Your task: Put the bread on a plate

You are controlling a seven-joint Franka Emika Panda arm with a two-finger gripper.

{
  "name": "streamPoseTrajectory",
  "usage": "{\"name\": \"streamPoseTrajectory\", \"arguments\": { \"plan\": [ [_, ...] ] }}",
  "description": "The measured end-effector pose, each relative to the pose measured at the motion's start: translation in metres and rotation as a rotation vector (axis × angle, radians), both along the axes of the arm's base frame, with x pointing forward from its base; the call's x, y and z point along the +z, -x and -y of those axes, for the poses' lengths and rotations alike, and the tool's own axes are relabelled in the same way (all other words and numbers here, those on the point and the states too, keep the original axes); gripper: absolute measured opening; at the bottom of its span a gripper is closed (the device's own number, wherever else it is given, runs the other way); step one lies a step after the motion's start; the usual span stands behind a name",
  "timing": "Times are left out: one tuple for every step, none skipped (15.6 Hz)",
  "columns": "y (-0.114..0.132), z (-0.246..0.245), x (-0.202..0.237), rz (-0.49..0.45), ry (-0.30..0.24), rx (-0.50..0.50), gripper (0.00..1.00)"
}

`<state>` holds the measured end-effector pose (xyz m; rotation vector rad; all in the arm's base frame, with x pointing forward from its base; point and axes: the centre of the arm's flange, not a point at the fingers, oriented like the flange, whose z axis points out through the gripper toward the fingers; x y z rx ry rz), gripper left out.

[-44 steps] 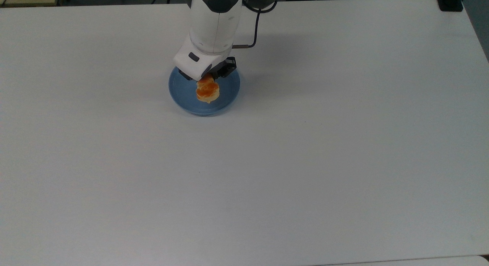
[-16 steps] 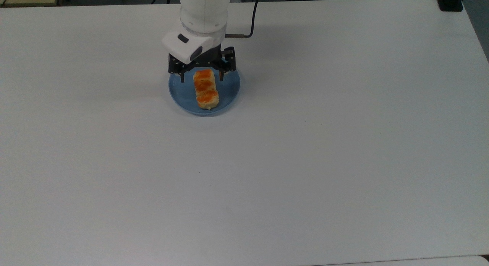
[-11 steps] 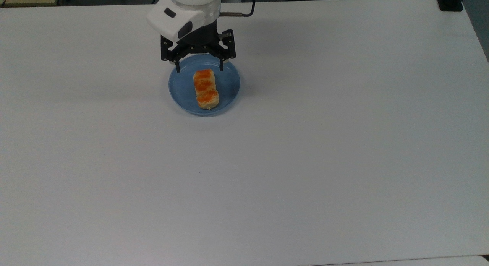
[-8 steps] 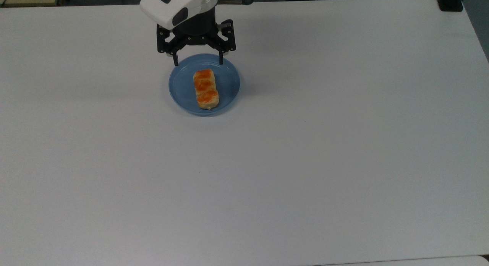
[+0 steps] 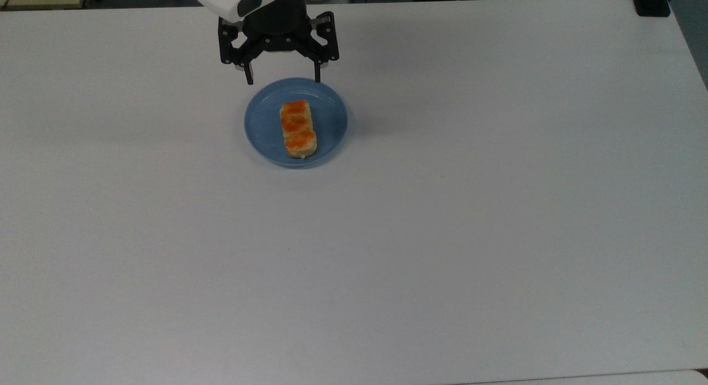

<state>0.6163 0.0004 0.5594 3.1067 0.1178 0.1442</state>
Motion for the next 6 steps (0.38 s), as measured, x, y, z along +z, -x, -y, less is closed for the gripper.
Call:
{"name": "streamPoseTrajectory", "arguments": {
  "plan": [
    [0.0013,0.0015,0.0002,-0.009,0.0,-0.003,1.0],
    [0.0027,0.0023,0.0006,-0.019,-0.001,-0.004,1.0],
    [0.0037,0.0025,0.0015,-0.025,-0.001,-0.008,1.0],
    [0.0046,0.0022,0.0031,-0.028,-0.002,-0.015,1.0],
    [0.0054,0.0016,0.0047,-0.029,-0.003,-0.02,1.0],
    [0.006,0.0011,0.0059,-0.03,-0.004,-0.024,1.0]
  ]
}}
